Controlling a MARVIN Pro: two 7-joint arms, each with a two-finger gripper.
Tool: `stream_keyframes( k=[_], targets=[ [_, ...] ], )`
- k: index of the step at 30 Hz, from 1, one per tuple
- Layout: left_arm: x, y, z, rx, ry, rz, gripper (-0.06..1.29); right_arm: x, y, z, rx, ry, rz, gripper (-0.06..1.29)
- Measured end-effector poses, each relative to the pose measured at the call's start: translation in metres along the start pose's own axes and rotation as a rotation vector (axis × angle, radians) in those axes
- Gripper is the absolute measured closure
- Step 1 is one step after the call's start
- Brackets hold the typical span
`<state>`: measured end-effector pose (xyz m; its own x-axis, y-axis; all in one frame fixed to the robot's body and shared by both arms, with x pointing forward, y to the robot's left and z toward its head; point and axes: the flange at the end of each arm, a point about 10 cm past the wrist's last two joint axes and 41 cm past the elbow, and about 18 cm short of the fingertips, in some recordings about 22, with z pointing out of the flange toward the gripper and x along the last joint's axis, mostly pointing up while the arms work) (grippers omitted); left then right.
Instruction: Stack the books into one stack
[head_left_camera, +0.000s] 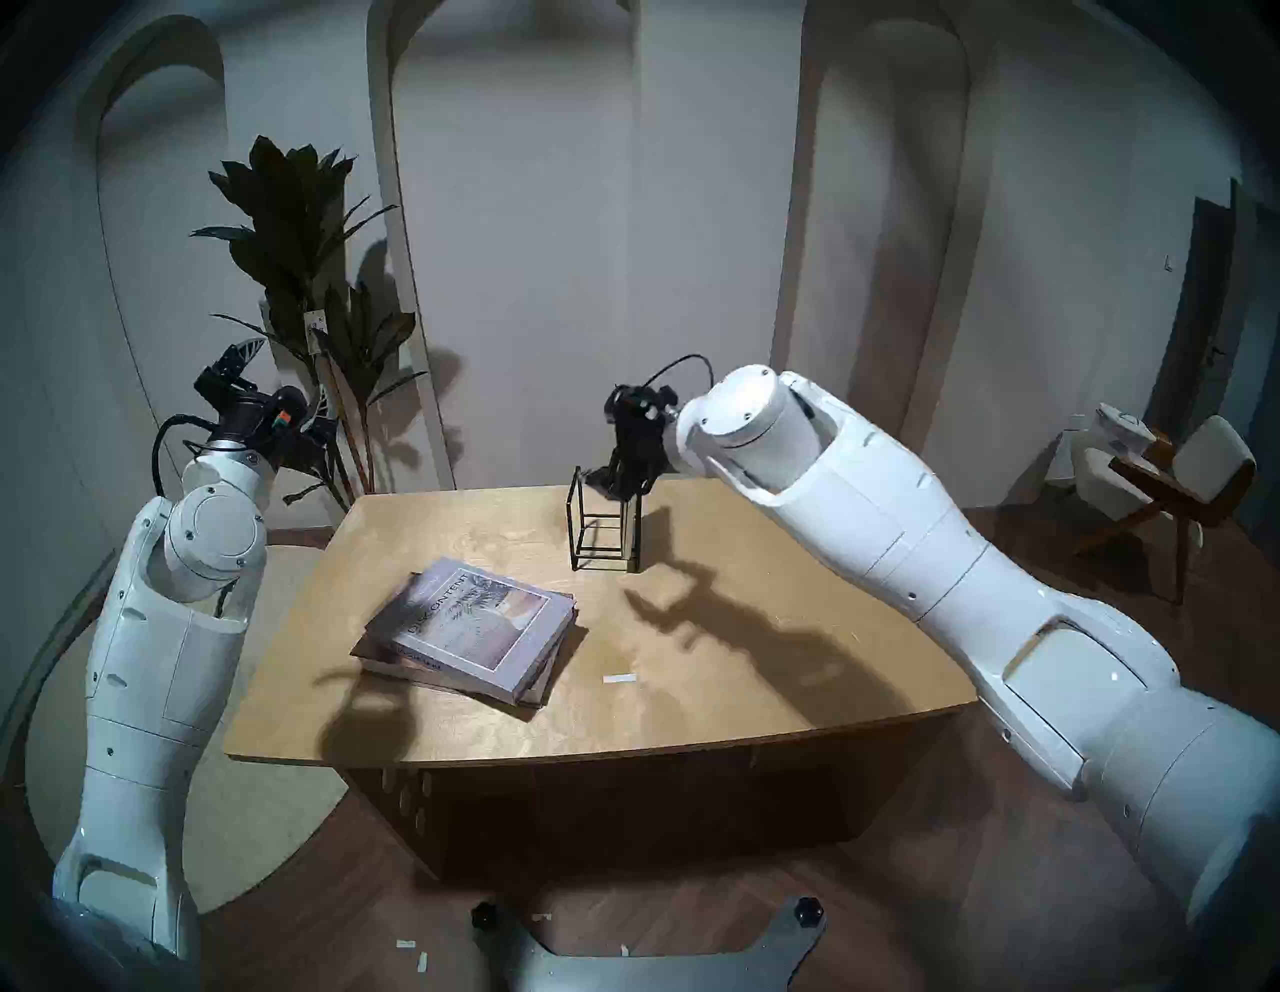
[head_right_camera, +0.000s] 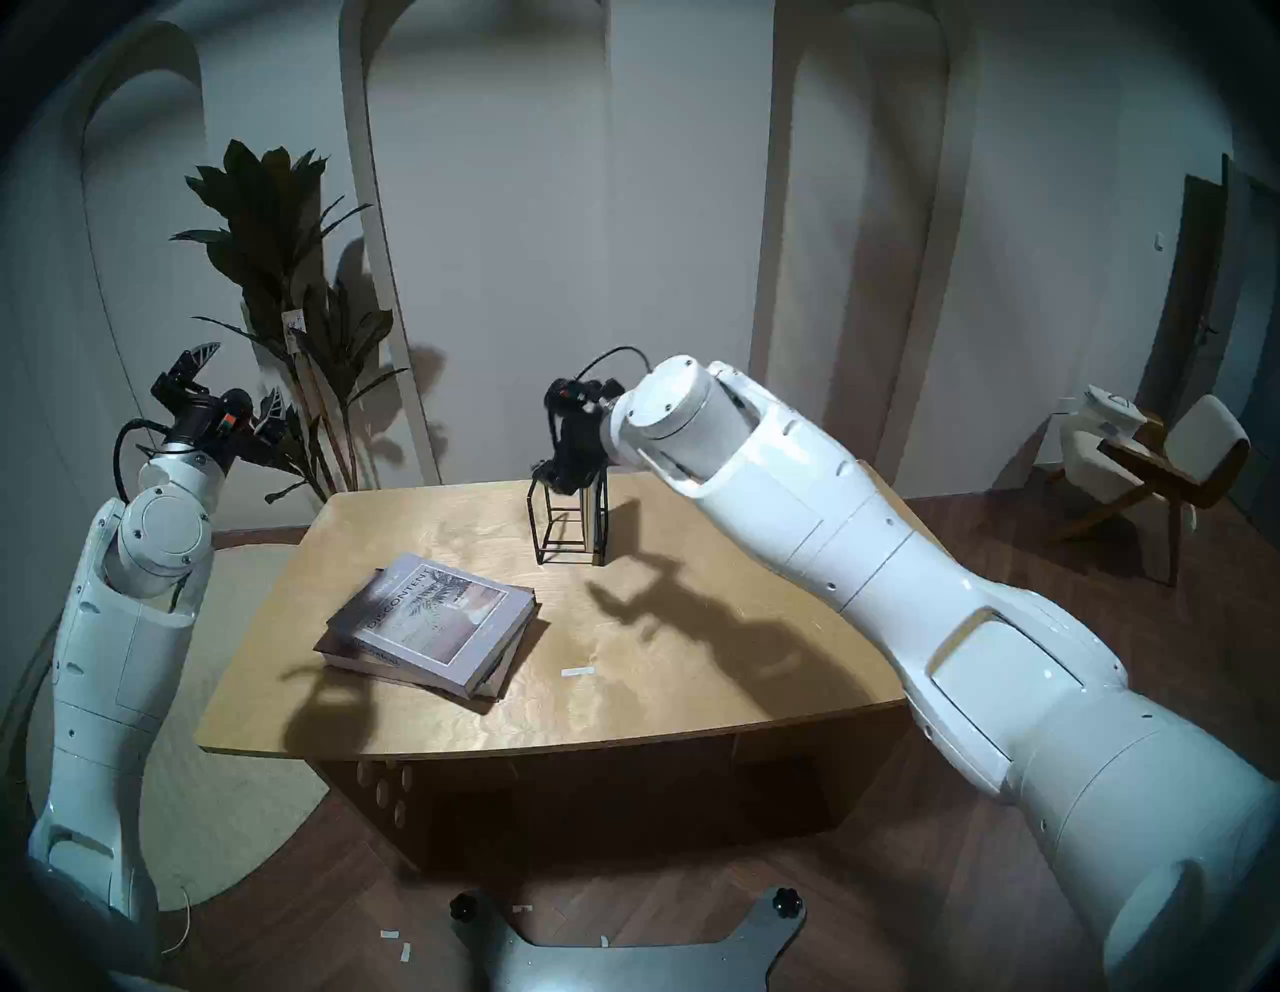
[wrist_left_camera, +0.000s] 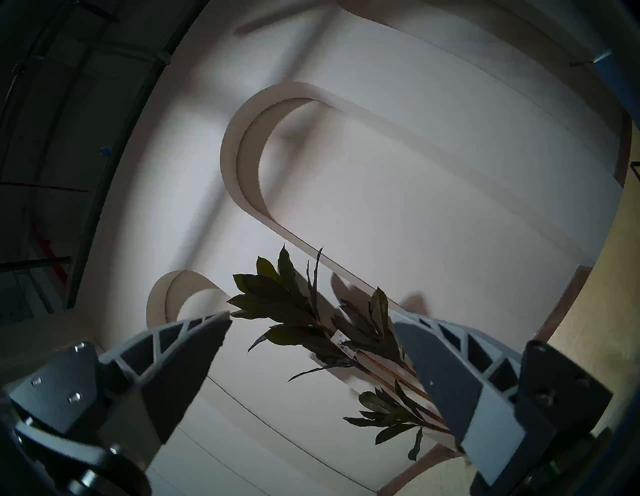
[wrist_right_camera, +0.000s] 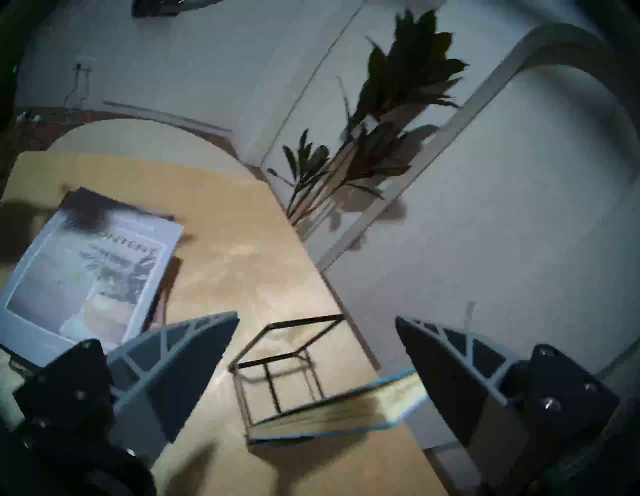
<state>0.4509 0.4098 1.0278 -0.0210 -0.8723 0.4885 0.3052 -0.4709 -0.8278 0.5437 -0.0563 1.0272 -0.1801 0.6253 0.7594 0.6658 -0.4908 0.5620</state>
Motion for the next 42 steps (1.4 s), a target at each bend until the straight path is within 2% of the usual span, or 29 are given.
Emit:
stream_keyframes(
  k=[9, 14, 20, 28, 31, 35, 42],
  targets=[
    [-0.001, 0.001, 0.000, -0.001, -0.001, 0.001, 0.01, -0.016, 0.057, -0.048, -0.214, 0.047, 0.085, 0.02],
    [-0.001, 0.001, 0.000, -0.002, -0.002, 0.001, 0.01, -0.044, 0.082, -0.077, -0.313, 0.036, 0.159, 0.02],
    [0.001, 0.003, 0.000, -0.007, 0.005, 0.010, 0.01, -0.084, 0.094, -0.101, -0.384, -0.001, 0.244, 0.02],
    [0.025, 0.025, -0.001, -0.058, 0.075, 0.025, 0.01, -0.180, 0.104, -0.135, -0.478, -0.174, 0.396, 0.02],
    [0.041, 0.046, -0.003, -0.103, 0.111, 0.016, 0.01, -0.222, 0.103, -0.152, -0.516, -0.252, 0.466, 0.02],
    [0.060, 0.076, -0.008, -0.176, 0.152, 0.004, 0.01, -0.263, 0.099, -0.174, -0.558, -0.321, 0.537, 0.02],
    [0.094, 0.123, -0.018, -0.287, 0.219, -0.005, 0.01, -0.312, 0.084, -0.201, -0.603, -0.381, 0.653, 0.02]
  ],
)
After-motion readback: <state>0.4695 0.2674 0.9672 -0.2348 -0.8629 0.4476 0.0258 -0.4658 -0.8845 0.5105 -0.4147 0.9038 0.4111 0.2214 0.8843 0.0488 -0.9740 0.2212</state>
